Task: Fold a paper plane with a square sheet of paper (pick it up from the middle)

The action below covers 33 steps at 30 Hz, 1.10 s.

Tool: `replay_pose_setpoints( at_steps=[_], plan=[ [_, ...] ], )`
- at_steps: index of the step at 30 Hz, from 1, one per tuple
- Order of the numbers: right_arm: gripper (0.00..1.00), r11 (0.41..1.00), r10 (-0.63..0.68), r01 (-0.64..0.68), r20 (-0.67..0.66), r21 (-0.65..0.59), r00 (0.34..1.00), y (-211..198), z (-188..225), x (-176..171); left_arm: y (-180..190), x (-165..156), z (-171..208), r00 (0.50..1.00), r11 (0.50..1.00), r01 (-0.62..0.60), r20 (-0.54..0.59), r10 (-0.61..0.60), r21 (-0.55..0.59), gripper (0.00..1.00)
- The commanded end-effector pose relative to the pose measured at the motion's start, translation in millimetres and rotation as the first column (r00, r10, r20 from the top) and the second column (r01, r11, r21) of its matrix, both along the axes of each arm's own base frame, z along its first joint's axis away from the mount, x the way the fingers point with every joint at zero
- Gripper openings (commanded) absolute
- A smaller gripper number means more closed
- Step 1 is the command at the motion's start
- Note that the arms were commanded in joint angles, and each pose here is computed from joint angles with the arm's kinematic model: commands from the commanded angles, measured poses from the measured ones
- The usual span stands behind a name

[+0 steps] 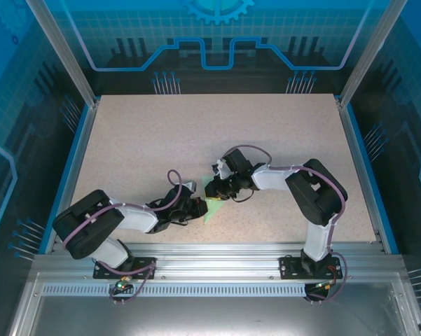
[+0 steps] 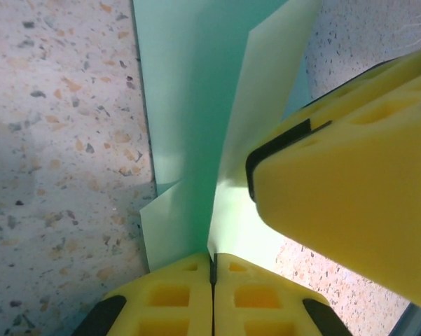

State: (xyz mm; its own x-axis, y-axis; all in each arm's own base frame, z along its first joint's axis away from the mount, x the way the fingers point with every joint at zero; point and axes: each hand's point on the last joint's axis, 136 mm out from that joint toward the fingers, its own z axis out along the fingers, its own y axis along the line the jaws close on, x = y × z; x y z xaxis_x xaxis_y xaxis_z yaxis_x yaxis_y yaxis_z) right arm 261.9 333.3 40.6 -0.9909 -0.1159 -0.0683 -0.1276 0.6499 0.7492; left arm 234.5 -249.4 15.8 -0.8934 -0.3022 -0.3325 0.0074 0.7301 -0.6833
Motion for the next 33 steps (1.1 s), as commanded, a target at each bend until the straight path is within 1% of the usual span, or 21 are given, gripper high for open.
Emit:
replay_pose_setpoints(
  at_steps=[1, 6, 15, 25, 33],
  plan=[
    [0.23, 0.999, -0.036, 0.034, 0.064, 0.024, 0.997, -10, 25, 11, 16, -12, -23, 0.997, 0.998, -0.033, -0.074, 0.037, 0.046, 0.06],
    [0.24, 0.997, -0.067, 0.065, 0.074, 0.033, 0.995, -22, 30, 13, 15, -11, -25, 0.996, 0.999, -0.037, -0.082, 0.04, 0.036, 0.05],
    [0.21, 0.999, -0.029, 0.028, 0.028, 0.03, 0.999, -8, 12, 4, 15, -14, -33, 0.993, 0.999, -0.046, -0.106, 0.048, 0.024, 0.05],
    [0.2, 0.998, 0.023, -0.023, 0.001, 0.056, 1.0, 12, 3, 2, 16, -16, -35, 0.993, 0.999, -0.04, -0.108, 0.043, 0.029, 0.05],
    [0.2, 1.0, 0.015, -0.015, -0.027, -0.003, 1.0, 8, -24, 6, 18, -17, -35, 0.993, 0.999, -0.04, -0.109, 0.044, 0.036, 0.05]
  ],
)
